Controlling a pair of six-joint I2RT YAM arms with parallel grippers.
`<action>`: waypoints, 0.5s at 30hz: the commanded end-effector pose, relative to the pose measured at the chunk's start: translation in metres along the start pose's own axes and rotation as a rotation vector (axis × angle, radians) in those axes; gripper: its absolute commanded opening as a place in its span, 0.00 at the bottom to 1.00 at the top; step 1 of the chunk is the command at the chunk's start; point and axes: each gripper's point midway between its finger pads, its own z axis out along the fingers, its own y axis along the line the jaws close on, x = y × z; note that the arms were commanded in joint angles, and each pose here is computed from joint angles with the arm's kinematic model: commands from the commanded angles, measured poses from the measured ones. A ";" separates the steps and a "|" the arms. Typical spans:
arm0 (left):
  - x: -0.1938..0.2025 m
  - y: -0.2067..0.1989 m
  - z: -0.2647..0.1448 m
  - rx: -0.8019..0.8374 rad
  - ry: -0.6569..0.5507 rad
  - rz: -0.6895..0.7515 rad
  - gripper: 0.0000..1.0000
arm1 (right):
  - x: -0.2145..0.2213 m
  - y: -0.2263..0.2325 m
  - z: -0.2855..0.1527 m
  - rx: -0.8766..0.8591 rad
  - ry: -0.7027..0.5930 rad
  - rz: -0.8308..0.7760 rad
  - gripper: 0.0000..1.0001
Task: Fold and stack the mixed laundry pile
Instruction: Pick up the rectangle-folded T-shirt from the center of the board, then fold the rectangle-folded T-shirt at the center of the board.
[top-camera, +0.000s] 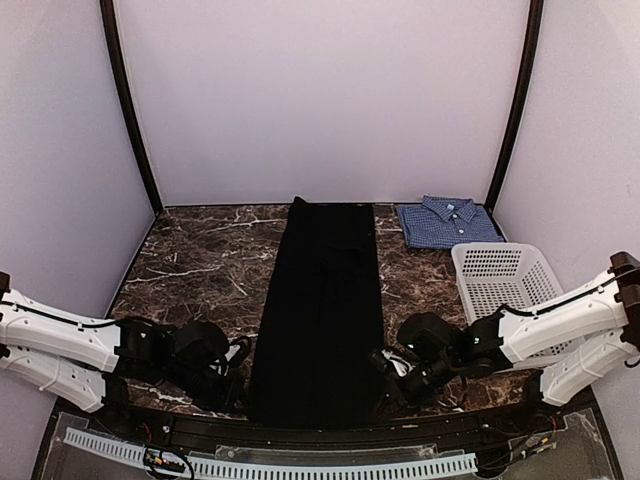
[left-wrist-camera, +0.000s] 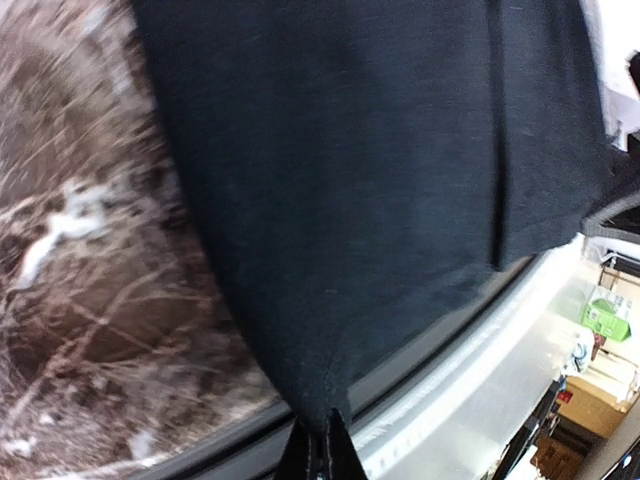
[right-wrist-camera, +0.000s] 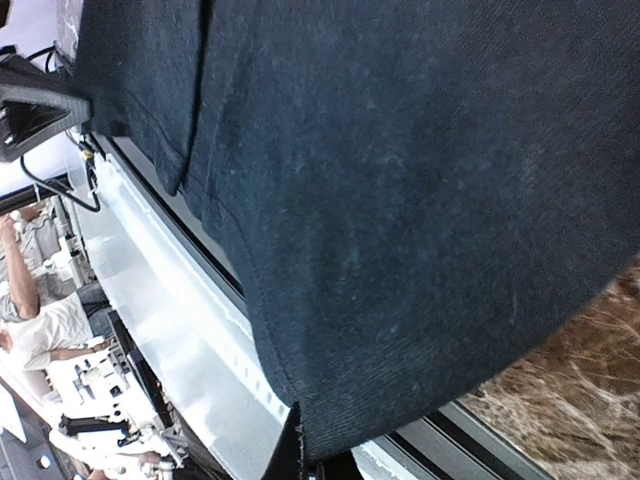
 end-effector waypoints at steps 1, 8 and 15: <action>-0.013 -0.024 -0.016 0.037 -0.049 0.070 0.00 | -0.014 0.013 -0.009 0.031 -0.062 -0.050 0.00; -0.047 -0.045 -0.030 0.068 -0.143 0.106 0.00 | -0.042 0.021 -0.028 0.050 -0.168 -0.098 0.00; -0.124 -0.058 -0.050 0.075 -0.288 0.176 0.00 | -0.106 0.014 -0.074 0.097 -0.337 -0.179 0.00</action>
